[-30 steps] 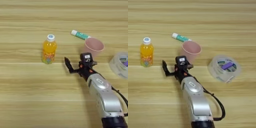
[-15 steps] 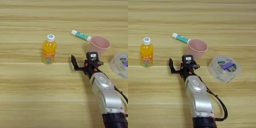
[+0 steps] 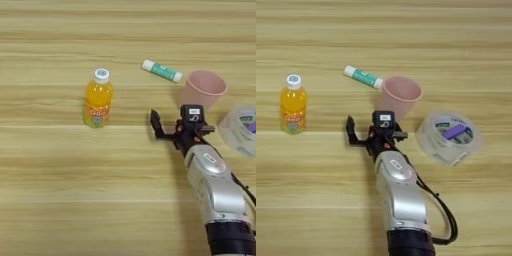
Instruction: Move the objects on the table
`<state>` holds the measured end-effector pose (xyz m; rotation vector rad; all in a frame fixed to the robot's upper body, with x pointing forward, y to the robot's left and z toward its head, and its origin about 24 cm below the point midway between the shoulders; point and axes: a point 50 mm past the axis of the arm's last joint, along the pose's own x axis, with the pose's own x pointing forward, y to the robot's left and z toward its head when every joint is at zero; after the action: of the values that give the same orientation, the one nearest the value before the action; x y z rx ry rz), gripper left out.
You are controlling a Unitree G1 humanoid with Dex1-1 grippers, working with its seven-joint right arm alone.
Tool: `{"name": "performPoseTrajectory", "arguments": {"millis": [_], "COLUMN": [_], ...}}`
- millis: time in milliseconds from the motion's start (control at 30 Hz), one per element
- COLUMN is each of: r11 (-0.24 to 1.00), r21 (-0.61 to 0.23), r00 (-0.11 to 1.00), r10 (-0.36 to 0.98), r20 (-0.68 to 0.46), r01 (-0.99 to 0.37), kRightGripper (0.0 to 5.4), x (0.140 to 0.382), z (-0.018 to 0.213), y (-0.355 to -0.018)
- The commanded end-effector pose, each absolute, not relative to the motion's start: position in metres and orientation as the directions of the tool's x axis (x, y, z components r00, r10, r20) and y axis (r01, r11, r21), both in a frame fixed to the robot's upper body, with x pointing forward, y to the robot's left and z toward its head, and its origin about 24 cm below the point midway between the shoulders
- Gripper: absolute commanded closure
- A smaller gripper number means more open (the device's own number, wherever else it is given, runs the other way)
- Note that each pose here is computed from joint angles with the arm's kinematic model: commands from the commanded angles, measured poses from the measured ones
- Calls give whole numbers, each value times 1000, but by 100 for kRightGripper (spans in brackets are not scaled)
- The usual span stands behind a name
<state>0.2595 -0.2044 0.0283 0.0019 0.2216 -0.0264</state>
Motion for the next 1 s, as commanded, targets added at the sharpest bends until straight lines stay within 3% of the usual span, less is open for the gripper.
{"name": "performPoseTrajectory", "arguments": {"millis": [33, 567, 800, 1000], "r11": [999, 998, 999, 996], "r21": [-13, -7, -20, -85], "r00": [996, 995, 998, 997], "r10": [-40, -62, -29, 2], "r20": [-84, -72, -60, -79], "r01": [39, 61, 28, -9], "kRightGripper": [5, 5, 5, 5], "x": [275, 275, 260, 245], "z": [57, 59, 64, 67], "y": [-207, -212, -206, -207]}}
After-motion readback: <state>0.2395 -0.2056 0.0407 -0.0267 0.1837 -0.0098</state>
